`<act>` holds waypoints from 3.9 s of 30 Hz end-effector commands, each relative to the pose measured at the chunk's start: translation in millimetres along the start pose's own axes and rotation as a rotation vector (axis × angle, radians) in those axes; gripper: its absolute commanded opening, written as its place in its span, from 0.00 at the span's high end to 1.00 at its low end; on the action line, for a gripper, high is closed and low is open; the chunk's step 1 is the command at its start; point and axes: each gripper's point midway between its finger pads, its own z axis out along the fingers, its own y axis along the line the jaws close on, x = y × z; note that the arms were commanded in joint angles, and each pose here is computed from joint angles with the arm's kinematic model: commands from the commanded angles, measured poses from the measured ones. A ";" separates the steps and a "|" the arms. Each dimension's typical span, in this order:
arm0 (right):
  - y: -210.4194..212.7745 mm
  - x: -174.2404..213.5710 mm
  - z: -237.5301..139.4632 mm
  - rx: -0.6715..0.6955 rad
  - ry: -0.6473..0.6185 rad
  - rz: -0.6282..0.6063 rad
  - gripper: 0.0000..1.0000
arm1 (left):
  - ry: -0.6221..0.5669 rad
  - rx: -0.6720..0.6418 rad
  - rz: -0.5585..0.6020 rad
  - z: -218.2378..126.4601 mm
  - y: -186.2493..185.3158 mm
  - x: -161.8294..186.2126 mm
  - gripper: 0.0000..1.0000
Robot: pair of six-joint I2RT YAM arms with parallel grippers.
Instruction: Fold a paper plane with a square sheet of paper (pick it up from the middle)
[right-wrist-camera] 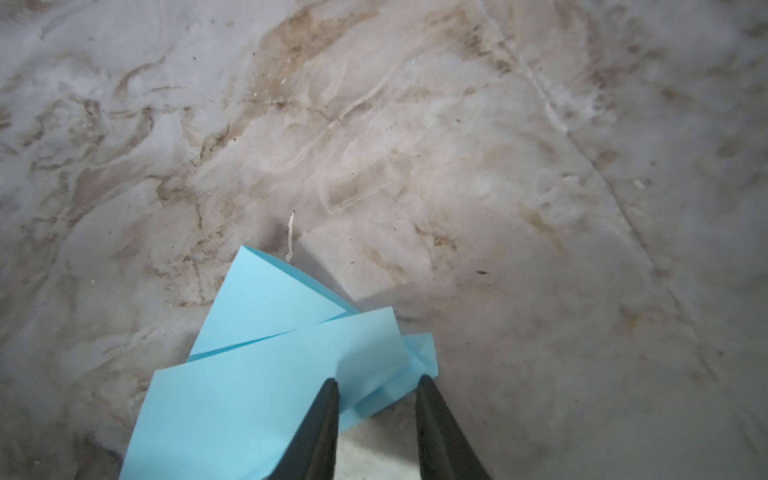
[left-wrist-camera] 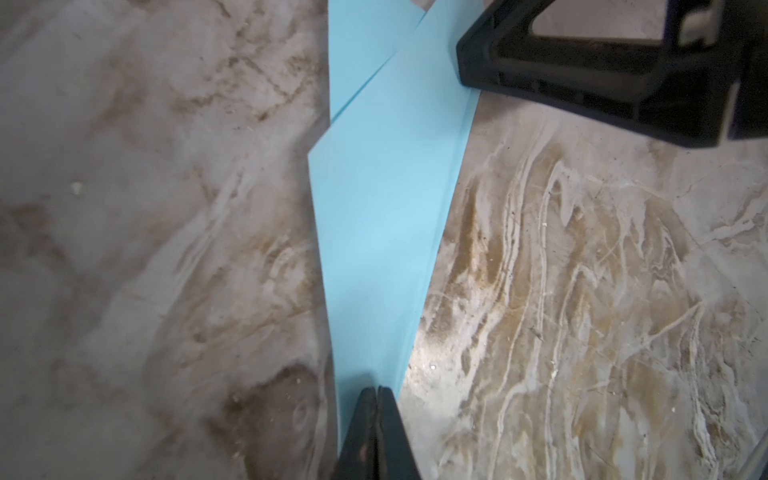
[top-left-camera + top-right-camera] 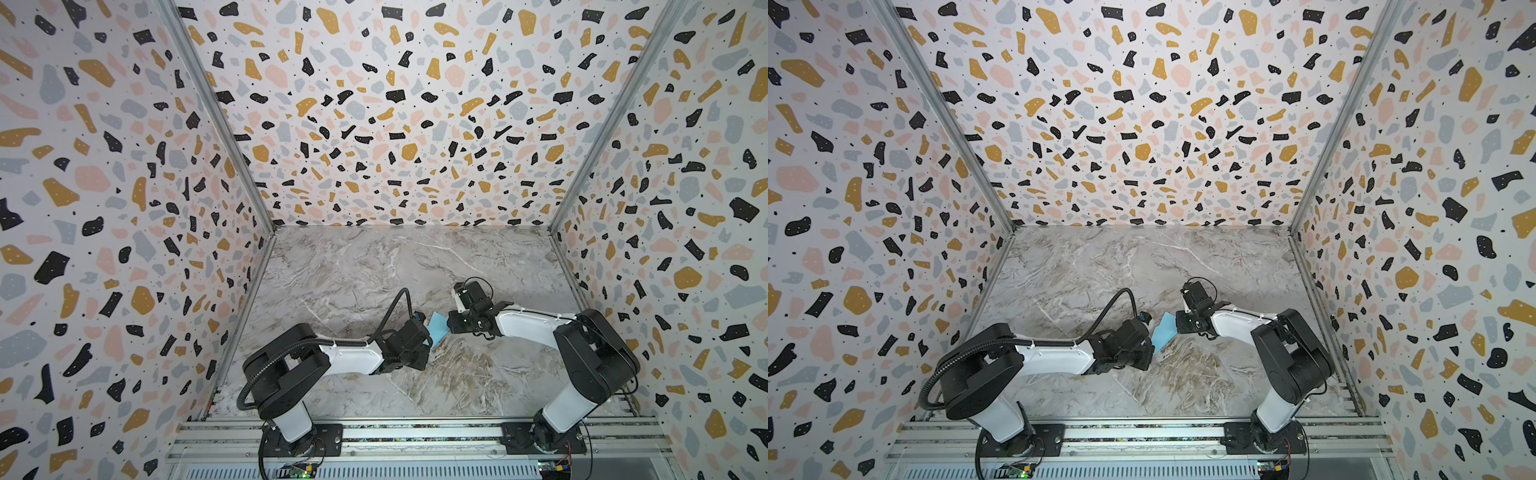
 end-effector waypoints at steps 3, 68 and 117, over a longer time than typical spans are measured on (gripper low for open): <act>-18.2 37.5 11.6 0.079 0.140 -0.021 0.68 | 0.065 -0.025 0.025 3.4 -0.5 7.7 1.00; 34.5 5.4 -7.7 -0.278 0.043 0.137 0.83 | 0.175 -0.075 0.099 31.6 19.1 21.9 1.00; 55.8 -15.2 -38.4 -0.575 -0.040 0.096 0.82 | 0.077 -0.005 0.107 42.9 -15.3 -36.5 1.00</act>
